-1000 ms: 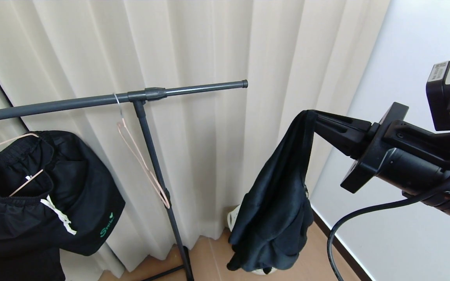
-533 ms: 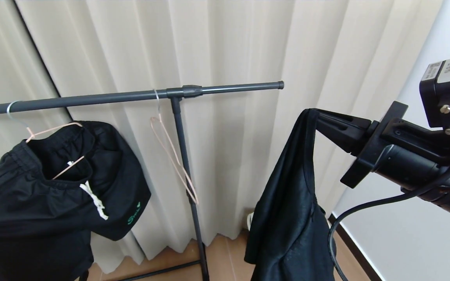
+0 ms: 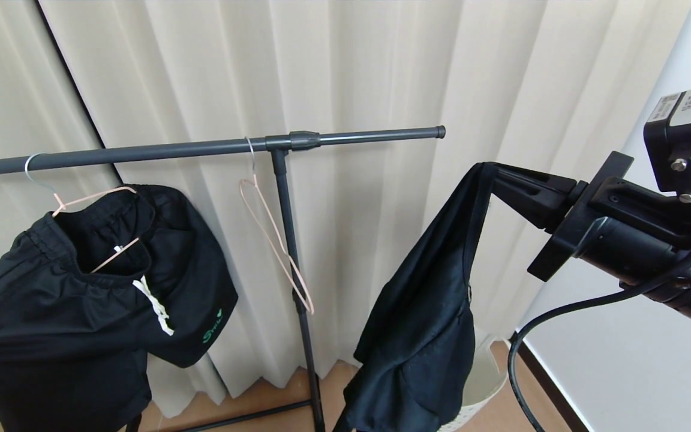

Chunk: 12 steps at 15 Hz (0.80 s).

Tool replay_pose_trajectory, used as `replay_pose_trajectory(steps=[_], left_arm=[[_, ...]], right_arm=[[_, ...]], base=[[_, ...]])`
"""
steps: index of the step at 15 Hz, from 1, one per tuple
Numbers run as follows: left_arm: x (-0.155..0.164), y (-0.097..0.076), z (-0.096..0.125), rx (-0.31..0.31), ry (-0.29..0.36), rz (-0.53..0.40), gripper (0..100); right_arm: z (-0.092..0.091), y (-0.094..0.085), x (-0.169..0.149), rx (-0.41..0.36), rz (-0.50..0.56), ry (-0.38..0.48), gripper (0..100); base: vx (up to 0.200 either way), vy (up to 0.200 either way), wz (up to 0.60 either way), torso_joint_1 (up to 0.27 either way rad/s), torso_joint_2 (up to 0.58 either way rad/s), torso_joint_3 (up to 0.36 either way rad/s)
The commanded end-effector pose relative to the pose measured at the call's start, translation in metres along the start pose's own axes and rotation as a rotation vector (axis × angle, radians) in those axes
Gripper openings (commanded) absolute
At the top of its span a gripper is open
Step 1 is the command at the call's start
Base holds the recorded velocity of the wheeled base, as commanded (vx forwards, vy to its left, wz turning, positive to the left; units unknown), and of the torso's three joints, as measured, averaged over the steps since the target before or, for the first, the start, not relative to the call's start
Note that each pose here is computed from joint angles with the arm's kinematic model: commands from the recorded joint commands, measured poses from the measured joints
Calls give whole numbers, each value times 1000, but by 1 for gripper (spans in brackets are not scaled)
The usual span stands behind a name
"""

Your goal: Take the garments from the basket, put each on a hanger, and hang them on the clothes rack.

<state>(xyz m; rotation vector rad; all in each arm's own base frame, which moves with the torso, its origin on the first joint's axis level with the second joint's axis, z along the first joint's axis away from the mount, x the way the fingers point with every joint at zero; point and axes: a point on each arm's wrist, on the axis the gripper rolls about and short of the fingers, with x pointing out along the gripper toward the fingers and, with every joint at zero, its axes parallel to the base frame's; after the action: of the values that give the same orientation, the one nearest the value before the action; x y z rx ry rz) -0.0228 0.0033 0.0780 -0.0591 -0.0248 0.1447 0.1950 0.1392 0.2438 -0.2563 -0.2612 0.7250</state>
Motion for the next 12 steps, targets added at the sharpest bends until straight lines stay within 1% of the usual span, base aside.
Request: replay_pose_trajectory(steps=[1,4,12], left_arm=[[0,0,0,-1,-1,0,100],[0,0,0,-1,-1,2,100],[0,0,0,-1,-1,0,100]], right_arm=[[-1,0,0,-1,0,2,0],[0,-1,0,-2,-7,1,0],[-2,-2,0,-2,-7,6,0]], base=[[-200,0,0,7,2,2],[-200,0,0,12,4,-4],[0,200,0,-1,0,1]])
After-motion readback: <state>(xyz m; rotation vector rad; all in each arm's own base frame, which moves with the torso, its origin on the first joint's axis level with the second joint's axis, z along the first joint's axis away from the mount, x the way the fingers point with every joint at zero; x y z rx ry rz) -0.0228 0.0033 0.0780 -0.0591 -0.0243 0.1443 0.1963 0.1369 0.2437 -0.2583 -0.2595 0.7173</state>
